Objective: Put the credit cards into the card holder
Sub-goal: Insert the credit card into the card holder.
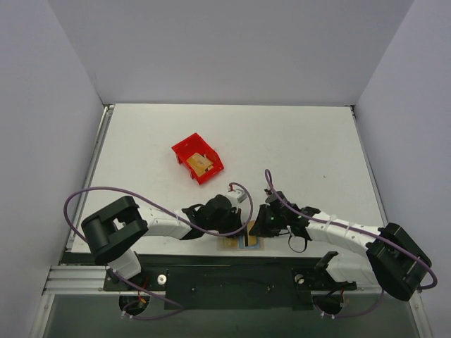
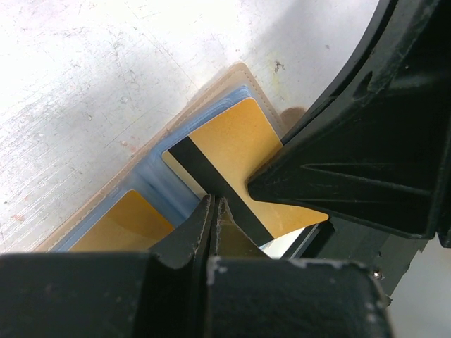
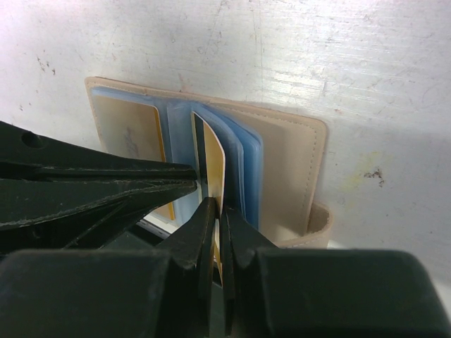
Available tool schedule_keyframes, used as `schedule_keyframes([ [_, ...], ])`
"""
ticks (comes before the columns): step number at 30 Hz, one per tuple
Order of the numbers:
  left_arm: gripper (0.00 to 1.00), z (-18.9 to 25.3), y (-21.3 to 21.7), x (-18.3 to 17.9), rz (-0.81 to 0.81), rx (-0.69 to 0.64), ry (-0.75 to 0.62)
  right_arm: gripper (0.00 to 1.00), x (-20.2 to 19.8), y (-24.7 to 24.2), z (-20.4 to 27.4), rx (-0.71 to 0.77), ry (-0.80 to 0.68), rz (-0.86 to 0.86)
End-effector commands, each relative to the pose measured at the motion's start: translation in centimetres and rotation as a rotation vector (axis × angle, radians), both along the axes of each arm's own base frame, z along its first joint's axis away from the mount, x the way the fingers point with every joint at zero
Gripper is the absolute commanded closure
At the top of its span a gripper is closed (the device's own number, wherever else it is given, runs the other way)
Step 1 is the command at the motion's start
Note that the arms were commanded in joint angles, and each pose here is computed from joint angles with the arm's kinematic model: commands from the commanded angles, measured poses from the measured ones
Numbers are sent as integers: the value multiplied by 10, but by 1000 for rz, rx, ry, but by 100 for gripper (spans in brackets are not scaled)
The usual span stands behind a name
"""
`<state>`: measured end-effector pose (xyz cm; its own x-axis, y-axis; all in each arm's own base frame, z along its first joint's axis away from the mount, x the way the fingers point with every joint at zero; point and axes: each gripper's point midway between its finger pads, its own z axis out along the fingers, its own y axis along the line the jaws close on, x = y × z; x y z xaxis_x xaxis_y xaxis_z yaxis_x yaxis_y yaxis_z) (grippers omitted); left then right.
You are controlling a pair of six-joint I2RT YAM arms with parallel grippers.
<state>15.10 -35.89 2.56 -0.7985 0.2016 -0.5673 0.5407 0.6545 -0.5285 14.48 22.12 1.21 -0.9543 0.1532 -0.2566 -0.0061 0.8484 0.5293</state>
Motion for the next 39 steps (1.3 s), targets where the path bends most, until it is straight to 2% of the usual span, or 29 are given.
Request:
schedule_keyframes([
  [1, 100, -18, 18, -7, -6, 87, 6, 100, -23, -40, -30, -182, 68, -14],
  [12, 100, -32, 38, -13, 23, 142, 29, 100, -8, -40, 3, -100, -67, -53],
  [20, 100, -36, 40, -15, 31, 142, 41, 100, -11, -47, 4, -91, -57, -70],
  [30, 100, -37, 38, -15, 29, 141, 43, 100, -13, -38, 9, -44, -60, -8],
  [39, 100, -37, 35, -14, 29, 137, 46, 100, -17, -35, -2, -54, 1, 4],
])
